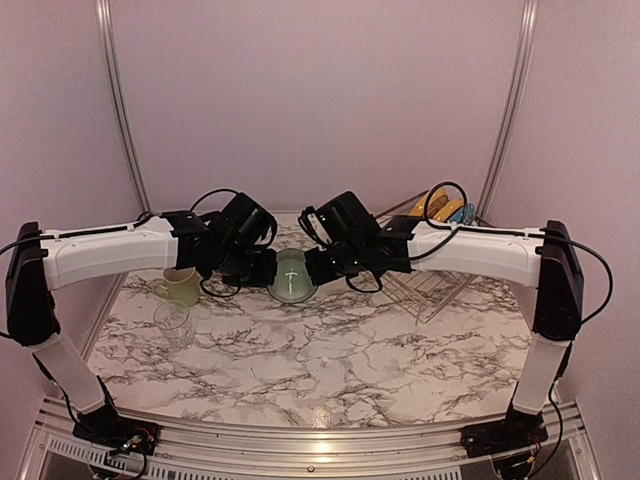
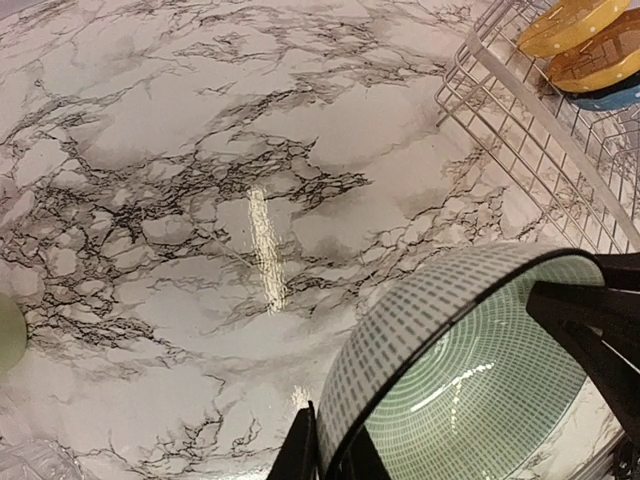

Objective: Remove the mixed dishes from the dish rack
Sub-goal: Pass from the right arm to the left

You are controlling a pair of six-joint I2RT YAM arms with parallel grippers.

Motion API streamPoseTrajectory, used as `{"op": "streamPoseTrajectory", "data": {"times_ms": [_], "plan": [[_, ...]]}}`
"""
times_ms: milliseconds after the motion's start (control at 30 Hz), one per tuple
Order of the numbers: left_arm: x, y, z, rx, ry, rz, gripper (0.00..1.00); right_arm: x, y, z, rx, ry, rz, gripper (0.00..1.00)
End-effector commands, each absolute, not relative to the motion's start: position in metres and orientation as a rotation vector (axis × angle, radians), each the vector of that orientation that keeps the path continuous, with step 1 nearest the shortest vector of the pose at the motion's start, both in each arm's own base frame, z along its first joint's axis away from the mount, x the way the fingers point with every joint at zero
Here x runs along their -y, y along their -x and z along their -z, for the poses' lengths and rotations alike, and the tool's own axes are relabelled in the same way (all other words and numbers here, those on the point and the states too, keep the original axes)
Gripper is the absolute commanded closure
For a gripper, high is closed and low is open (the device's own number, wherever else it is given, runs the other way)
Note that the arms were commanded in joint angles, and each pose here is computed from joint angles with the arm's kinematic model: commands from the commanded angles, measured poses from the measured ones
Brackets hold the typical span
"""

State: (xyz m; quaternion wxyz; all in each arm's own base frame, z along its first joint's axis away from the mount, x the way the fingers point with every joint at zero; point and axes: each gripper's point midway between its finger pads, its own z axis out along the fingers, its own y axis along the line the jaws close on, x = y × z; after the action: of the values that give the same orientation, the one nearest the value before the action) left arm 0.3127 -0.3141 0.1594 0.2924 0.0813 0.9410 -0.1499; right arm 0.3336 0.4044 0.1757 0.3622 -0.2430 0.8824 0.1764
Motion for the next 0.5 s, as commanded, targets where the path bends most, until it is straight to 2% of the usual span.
{"op": "streamPoseTrajectory", "data": {"times_ms": [0, 33, 100, 233, 300, 367, 467], "plan": [[0.312, -0.310, -0.148, -2.536, -0.237, 0.376, 0.97, -0.419, -0.334, -0.210, -2.182, 0.588, -0.586, 0.84], [0.311, -0.311, -0.148, -2.537, -0.225, 0.375, 1.00, -0.418, -0.335, -0.210, -2.183, 0.585, -0.582, 0.80], [0.307, -0.312, -0.147, -2.547, -0.210, 0.375, 1.00, -0.417, -0.335, -0.211, -2.180, 0.581, -0.574, 0.65], [0.295, -0.317, -0.142, -2.571, -0.158, 0.395, 1.00, -0.404, -0.341, -0.216, -2.178, 0.537, -0.554, 0.31], [0.287, -0.321, -0.140, -2.578, -0.133, 0.395, 1.00, -0.395, -0.344, -0.222, -2.169, 0.511, -0.542, 0.20], [0.276, -0.327, -0.137, -2.591, -0.099, 0.381, 1.00, -0.385, -0.348, -0.227, -2.162, 0.486, -0.531, 0.15], [0.257, -0.340, -0.132, -2.616, -0.030, 0.367, 1.00, -0.368, -0.354, -0.233, -2.160, 0.446, -0.518, 0.14]]}}
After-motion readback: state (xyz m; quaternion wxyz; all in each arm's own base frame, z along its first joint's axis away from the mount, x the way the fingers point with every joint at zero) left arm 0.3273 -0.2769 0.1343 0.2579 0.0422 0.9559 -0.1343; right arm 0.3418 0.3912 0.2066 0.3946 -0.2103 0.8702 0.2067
